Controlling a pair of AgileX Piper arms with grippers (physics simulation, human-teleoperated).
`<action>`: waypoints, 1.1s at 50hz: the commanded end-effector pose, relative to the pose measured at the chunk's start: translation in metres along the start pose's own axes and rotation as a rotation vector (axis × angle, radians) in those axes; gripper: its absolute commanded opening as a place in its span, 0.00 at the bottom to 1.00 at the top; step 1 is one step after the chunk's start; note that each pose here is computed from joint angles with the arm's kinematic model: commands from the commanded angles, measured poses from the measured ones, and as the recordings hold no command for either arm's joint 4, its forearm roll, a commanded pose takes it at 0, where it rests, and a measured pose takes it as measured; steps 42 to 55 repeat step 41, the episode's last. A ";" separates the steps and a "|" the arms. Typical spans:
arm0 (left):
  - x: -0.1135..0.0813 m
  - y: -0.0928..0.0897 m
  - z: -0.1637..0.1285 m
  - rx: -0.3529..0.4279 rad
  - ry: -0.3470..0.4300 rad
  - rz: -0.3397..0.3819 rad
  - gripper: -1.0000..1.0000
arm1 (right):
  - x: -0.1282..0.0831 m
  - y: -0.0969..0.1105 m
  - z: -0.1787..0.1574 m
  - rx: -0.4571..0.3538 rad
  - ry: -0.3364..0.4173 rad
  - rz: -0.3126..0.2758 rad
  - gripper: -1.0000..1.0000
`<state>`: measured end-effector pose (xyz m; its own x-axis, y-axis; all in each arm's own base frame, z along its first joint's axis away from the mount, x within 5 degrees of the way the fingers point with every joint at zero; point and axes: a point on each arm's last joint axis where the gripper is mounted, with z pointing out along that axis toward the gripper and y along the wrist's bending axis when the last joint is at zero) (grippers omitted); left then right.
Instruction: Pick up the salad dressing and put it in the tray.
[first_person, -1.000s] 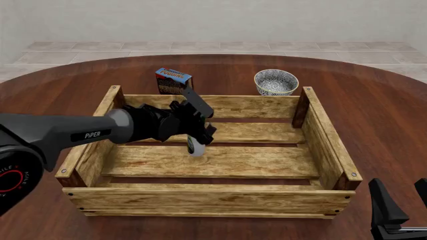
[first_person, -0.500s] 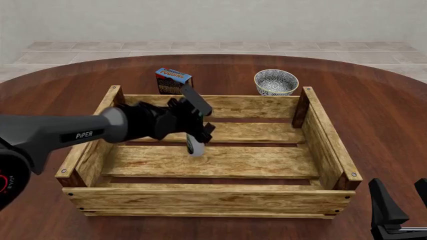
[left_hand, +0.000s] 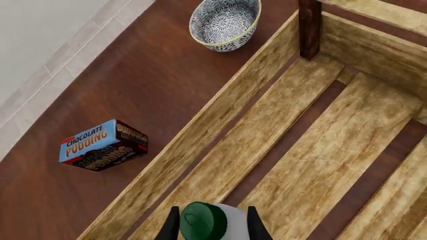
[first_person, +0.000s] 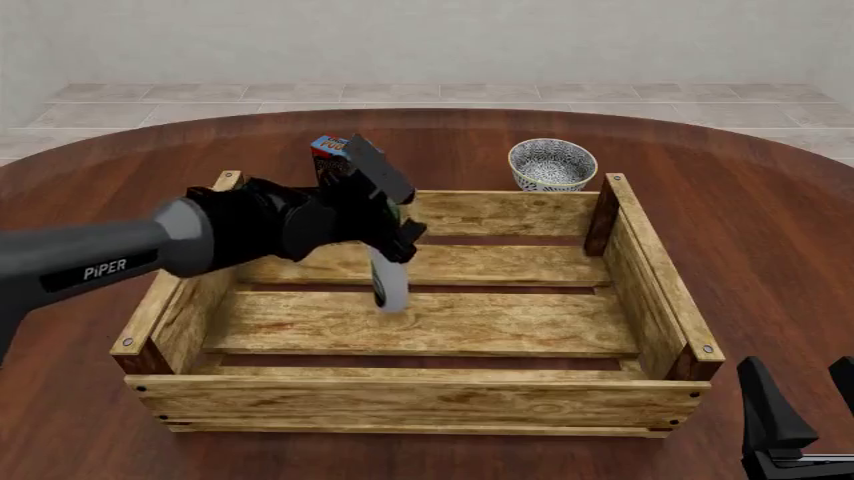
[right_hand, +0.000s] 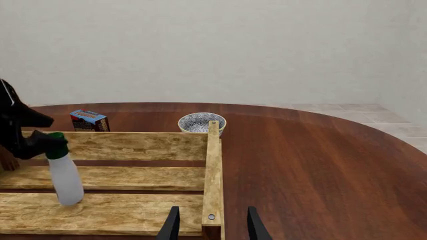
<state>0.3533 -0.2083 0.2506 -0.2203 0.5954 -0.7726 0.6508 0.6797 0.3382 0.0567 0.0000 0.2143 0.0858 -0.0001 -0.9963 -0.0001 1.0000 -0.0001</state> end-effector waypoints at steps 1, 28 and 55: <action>-0.015 0.007 -0.023 -0.019 -0.040 0.011 1.00 | 0.000 0.000 0.000 0.000 0.000 0.000 1.00; -0.047 0.029 -0.097 -0.085 -0.133 0.066 1.00 | 0.000 0.000 0.000 0.000 0.000 0.000 1.00; -0.052 0.035 -0.126 -0.115 -0.163 0.085 1.00 | 0.000 0.000 0.000 0.000 0.000 0.000 1.00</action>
